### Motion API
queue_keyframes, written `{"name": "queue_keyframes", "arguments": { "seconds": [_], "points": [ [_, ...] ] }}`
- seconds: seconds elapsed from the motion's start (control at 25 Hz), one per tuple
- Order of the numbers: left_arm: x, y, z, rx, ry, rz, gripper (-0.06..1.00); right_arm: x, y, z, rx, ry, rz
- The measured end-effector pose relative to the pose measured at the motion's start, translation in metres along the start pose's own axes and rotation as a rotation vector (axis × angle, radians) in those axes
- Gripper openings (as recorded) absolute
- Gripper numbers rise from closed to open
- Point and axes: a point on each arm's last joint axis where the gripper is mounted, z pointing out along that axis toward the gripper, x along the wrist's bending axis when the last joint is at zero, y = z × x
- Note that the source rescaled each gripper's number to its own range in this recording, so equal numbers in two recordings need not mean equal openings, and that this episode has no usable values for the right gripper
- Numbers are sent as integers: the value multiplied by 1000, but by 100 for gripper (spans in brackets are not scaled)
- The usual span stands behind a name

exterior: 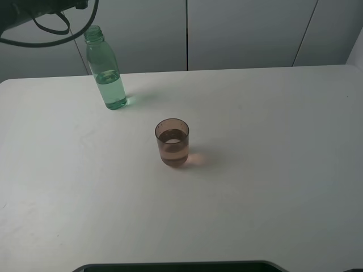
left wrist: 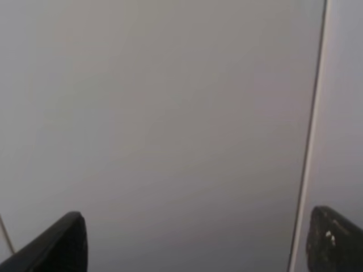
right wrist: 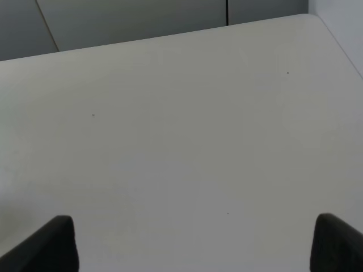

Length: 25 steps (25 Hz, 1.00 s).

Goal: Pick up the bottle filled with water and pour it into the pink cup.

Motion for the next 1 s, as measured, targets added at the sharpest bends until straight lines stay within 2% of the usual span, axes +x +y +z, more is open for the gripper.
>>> {"name": "queue_keyframes", "arguments": {
  "seconds": [0.2, 0.32, 0.4, 0.6, 0.72, 0.84, 1.0],
  "points": [
    [41, 17, -6, 239, 127, -40, 100, 0, 0, 0, 0, 0, 0],
    [63, 23, -14, 417, 198, -81, 100, 0, 0, 0, 0, 0, 0],
    [74, 24, -23, 569, 239, -110, 100, 0, 0, 0, 0, 0, 0],
    [83, 30, -47, 910, 283, -154, 100, 0, 0, 0, 0, 0, 0],
    [82, 30, -62, 1096, 303, -140, 100, 0, 0, 0, 0, 0, 0],
    [83, 28, -72, 1195, 328, -120, 100, 0, 0, 0, 0, 0, 0],
    [82, 32, -82, 1194, 336, -111, 100, 0, 0, 0, 0, 0, 0]
  ]
}}
